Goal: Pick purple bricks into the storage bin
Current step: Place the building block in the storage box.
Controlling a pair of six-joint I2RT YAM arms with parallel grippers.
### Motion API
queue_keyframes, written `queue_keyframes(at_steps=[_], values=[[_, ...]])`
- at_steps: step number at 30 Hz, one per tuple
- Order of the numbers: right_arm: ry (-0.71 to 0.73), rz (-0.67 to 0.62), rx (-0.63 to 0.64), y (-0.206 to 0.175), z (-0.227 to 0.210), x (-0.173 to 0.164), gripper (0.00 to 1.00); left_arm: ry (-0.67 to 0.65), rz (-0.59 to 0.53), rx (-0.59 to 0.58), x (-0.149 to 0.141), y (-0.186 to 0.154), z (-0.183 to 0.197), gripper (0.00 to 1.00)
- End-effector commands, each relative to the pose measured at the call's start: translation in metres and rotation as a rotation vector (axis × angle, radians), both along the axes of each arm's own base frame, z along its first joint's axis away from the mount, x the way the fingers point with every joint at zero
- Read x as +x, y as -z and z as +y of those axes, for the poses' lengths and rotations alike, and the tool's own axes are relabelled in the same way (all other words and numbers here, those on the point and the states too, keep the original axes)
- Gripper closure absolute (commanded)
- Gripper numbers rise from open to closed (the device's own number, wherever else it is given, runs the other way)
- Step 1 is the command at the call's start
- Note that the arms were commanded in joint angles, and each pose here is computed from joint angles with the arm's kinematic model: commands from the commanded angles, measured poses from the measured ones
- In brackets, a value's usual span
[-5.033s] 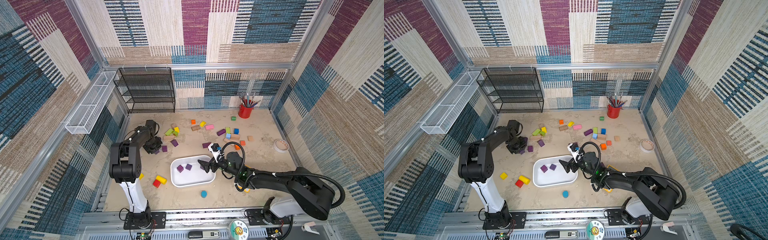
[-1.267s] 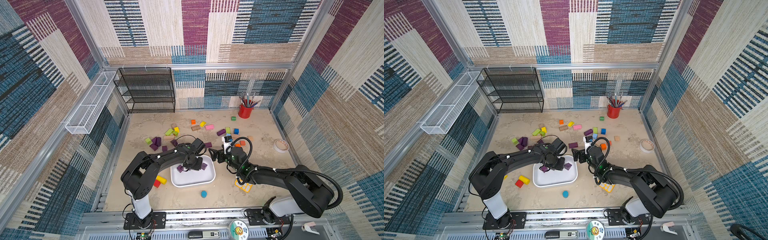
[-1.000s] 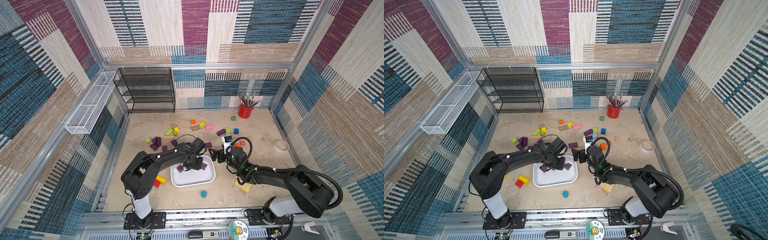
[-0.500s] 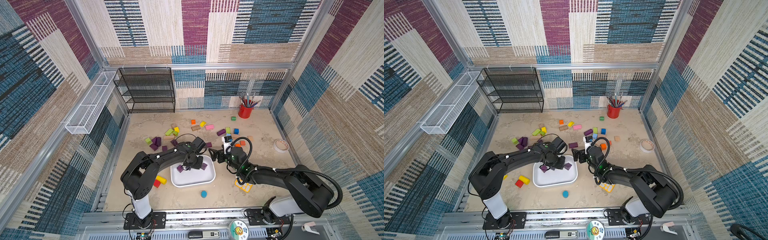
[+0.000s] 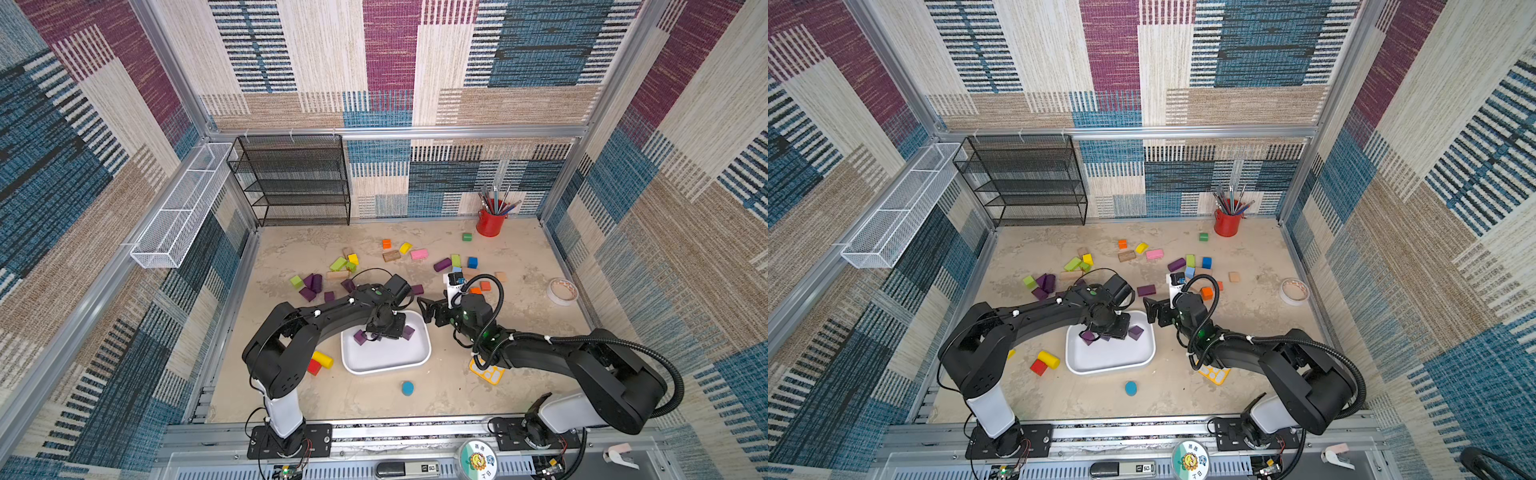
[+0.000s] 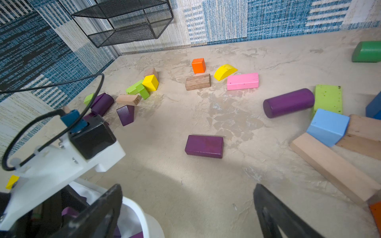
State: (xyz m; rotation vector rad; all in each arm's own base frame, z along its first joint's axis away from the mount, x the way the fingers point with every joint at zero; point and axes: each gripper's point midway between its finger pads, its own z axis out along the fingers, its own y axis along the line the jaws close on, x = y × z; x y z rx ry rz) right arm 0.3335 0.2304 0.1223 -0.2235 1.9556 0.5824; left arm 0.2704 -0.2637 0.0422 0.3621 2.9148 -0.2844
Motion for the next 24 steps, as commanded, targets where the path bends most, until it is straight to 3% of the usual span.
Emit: queue_keyframes(at_steps=[1, 24], values=[[0.013, -0.020, 0.016, -0.007, -0.001, 0.003, 0.00, 0.010, -0.015, 0.021, 0.003, -0.003, 0.003, 0.66], [0.015, -0.016, 0.017, -0.006, -0.001, 0.003, 0.00, -0.003, -0.044, 0.063, 0.003, -0.013, 0.015, 0.49]])
